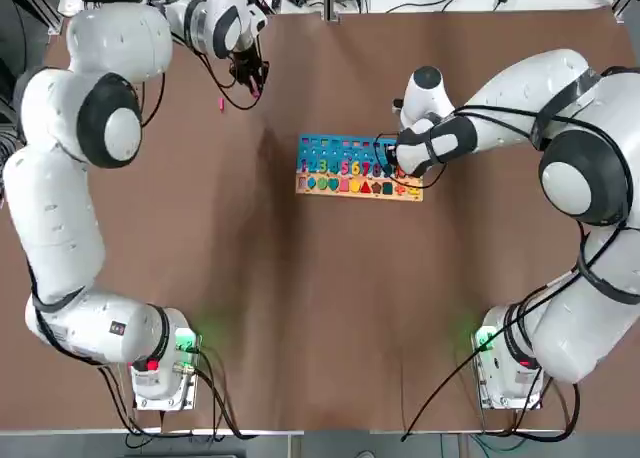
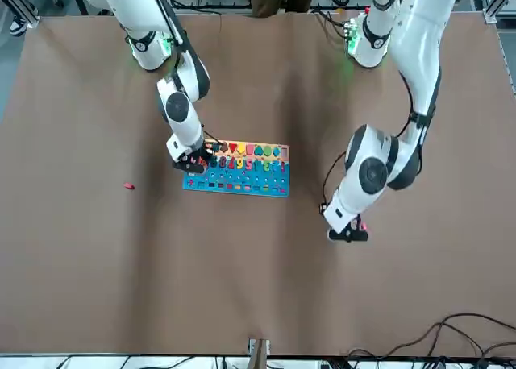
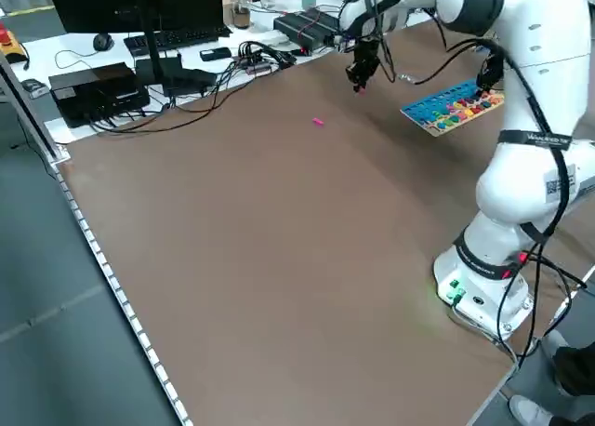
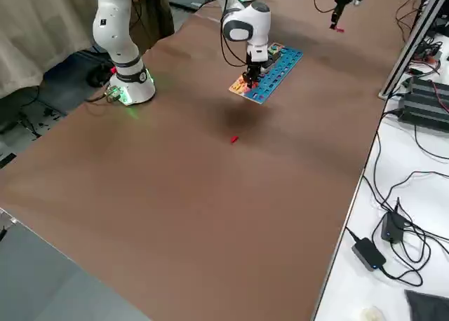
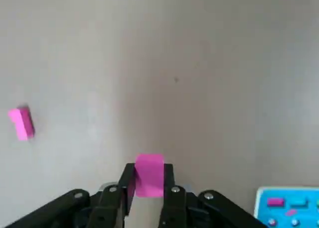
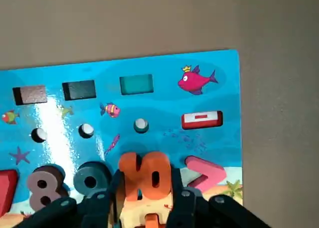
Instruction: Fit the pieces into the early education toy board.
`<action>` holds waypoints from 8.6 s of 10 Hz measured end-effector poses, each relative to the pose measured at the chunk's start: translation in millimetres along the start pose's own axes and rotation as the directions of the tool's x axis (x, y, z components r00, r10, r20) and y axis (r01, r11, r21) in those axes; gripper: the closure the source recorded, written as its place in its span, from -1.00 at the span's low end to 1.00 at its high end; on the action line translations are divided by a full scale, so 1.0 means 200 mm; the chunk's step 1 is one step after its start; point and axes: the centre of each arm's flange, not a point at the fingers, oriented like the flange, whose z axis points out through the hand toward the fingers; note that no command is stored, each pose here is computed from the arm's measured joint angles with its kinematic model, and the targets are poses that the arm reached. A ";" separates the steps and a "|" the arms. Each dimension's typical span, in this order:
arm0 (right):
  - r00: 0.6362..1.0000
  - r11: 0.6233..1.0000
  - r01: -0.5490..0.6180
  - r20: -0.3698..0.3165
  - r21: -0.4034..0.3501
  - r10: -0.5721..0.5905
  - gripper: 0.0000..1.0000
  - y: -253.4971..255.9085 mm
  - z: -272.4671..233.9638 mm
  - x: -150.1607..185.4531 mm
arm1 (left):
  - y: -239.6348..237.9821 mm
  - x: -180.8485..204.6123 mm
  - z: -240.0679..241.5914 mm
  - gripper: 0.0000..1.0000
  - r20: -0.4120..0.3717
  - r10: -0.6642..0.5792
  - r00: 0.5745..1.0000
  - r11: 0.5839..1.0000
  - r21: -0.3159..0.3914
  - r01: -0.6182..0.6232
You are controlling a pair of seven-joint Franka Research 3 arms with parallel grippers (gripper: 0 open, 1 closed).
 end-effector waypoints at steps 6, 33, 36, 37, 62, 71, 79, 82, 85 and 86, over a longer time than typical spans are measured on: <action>1.000 1.000 0.006 0.004 -0.004 -0.006 0.19 0.00 0.00 0.00 | 0.55 -0.46 0.09 0.47 0.087 -0.016 0.996 1.000 -0.010 0.017; 0.999 1.000 0.002 0.040 -0.029 -0.001 0.05 0.00 0.02 -0.02 | 0.79 -1.00 0.48 0.47 0.075 0.073 0.994 0.997 0.008 -0.074; 0.999 1.000 -0.004 0.042 -0.028 0.006 0.10 0.00 0.02 -0.02 | 0.79 -1.01 0.49 0.47 0.074 0.073 0.995 0.997 0.007 -0.074; 0.999 1.000 -0.006 0.042 -0.028 0.007 0.10 0.00 0.02 -0.02 | 0.79 -1.01 0.49 0.47 0.075 0.073 0.994 0.997 0.007 -0.074; 0.959 0.963 -0.270 0.084 -0.001 0.270 -0.89 0.83 -0.47 0.50 | 0.80 -0.99 0.50 0.47 0.066 -0.014 0.998 1.000 0.000 0.014; 0.992 0.993 -0.119 0.055 0.020 0.118 -0.57 1.40 -0.12 0.70 | 0.80 -1.02 0.49 0.47 0.096 -0.008 0.995 0.999 0.036 0.004; 0.999 0.999 -0.044 0.031 0.024 0.044 -0.33 1.53 -0.03 0.73 | 0.81 -0.99 0.50 0.47 0.092 -0.003 0.996 1.000 0.027 0.000; 0.999 0.999 -0.044 0.021 0.023 0.044 -0.23 1.53 0.01 0.71 | 0.81 -0.98 0.49 0.47 0.090 -0.001 0.996 1.000 0.025 -0.001; 0.998 0.999 -0.046 0.038 0.021 0.045 -0.15 1.53 0.05 0.67 | 0.81 -0.97 0.50 0.47 0.091 -0.002 0.996 1.000 0.025 0.000; 0.998 0.999 -0.047 0.044 0.020 0.046 -0.07 1.53 0.06 0.65 | 0.81 -0.97 0.50 0.47 0.091 -0.002 0.996 1.000 0.025 0.000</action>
